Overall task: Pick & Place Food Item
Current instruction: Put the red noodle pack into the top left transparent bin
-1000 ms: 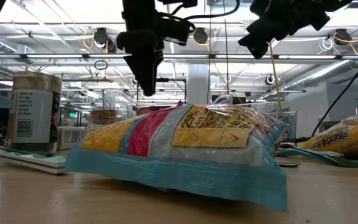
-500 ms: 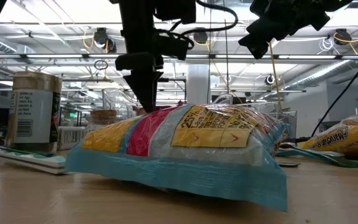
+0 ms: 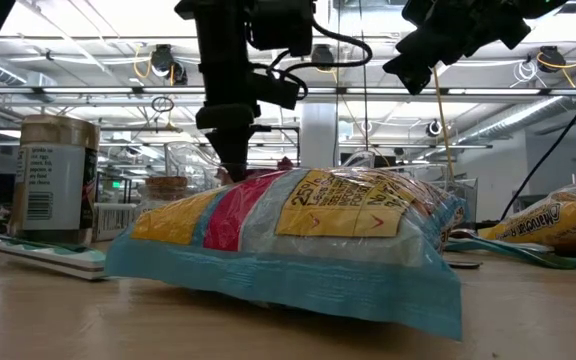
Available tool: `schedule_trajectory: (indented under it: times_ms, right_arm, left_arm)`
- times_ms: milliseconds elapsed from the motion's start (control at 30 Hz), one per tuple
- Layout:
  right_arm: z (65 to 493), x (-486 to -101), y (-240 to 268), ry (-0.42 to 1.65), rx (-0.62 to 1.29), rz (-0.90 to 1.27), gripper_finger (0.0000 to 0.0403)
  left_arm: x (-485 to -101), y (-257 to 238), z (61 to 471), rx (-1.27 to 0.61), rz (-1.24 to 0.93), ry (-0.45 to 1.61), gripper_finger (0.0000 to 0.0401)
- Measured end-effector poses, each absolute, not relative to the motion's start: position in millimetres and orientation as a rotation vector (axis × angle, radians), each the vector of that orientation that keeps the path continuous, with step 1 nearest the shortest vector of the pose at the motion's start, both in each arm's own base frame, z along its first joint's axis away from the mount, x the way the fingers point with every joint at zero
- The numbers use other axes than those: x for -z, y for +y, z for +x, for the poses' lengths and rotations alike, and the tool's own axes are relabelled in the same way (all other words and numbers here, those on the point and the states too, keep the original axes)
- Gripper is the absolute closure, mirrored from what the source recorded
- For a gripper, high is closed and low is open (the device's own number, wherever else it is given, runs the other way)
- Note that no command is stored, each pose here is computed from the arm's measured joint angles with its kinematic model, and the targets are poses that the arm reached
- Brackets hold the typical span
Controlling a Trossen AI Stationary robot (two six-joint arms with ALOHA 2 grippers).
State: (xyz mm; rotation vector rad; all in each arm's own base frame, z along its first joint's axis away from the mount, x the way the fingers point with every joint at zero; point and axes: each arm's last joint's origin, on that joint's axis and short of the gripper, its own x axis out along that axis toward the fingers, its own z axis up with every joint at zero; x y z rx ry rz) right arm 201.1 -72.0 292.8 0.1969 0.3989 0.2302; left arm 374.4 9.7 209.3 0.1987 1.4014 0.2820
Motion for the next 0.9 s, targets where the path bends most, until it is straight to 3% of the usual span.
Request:
schedule_trajectory:
  times_ms: [100, 167, 900]
  right_arm:
    - [201, -293, -72, 0.398, -0.231, 0.193, 0.0234]
    - [201, -293, -72, 0.398, -0.232, 0.188, 0.0234]
    - [199, -296, -84, 0.355, -0.164, 0.158, 0.0234]
  left_arm:
    - [-209, 12, 374, -0.27, 0.177, 1.404, 0.0374]
    - [-210, 13, 375, -0.257, 0.151, 1.406, 0.0392]
    - [-317, 33, 393, -0.291, 0.111, 1.182, 0.0399]
